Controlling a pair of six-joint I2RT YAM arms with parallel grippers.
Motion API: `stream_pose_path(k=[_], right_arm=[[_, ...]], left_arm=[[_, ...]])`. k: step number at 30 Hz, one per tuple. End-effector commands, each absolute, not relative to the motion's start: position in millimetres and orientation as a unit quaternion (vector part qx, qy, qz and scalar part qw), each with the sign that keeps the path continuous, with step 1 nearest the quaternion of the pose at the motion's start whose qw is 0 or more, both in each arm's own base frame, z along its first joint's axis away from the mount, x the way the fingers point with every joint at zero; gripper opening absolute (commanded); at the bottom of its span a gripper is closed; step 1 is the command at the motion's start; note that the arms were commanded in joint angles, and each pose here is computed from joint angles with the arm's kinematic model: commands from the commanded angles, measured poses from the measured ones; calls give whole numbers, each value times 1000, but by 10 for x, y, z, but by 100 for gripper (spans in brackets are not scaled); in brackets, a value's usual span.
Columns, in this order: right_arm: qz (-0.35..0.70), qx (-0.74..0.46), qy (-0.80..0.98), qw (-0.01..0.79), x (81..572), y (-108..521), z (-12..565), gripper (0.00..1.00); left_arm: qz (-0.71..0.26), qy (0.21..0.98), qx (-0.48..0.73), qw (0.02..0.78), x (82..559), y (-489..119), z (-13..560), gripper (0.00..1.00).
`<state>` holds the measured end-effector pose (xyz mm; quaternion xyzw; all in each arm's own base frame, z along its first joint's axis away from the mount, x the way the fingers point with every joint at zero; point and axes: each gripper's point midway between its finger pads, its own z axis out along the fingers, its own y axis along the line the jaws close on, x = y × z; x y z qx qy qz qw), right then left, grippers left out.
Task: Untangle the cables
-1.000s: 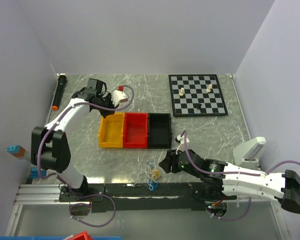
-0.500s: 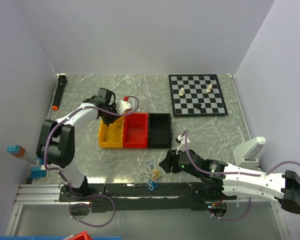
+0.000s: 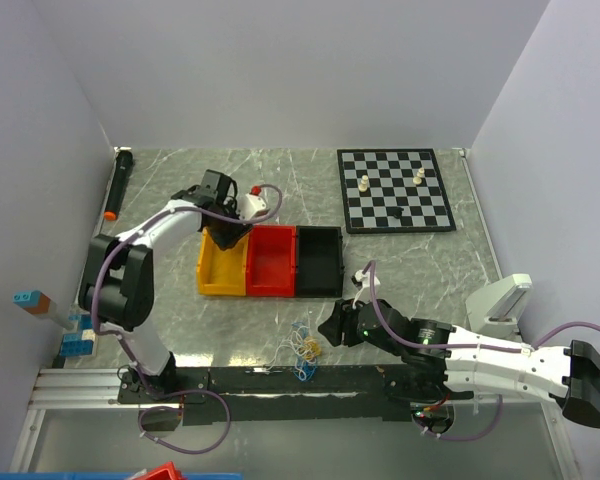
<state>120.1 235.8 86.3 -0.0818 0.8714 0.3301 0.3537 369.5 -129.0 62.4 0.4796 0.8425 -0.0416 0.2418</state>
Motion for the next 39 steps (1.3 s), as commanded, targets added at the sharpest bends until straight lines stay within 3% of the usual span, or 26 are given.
stream_pose_path(k=[1,7,10,12,16,21,28,39], right_arm=[[339,-71,863,367,1263,2384,944,58],[336,-74,862,371,1279,2387,966,59],[333,-74,863,373,1287,2378,955,59],[333,-75,863,371,1285,2381,921,59],[339,-81,865,362,1259,2406,817,59],[354,-93,859,358,1230,2437,800,59],[392,-121,841,352,1117,2460,868,58],[408,-163,832,340,1012,2491,863,55]], left_arm=[[-67,818,484,303,3661,-1405,1361,56],[-94,808,494,307,3395,-1433,1711,79],[-111,796,504,318,3300,-1482,1843,80],[-124,772,534,323,3172,-1584,1921,86],[-160,701,606,339,2750,-1933,1976,88],[-270,679,635,249,2138,-2388,1694,85],[-314,584,713,229,1517,-2788,1609,87],[-381,559,711,192,1115,-3342,1311,80]])
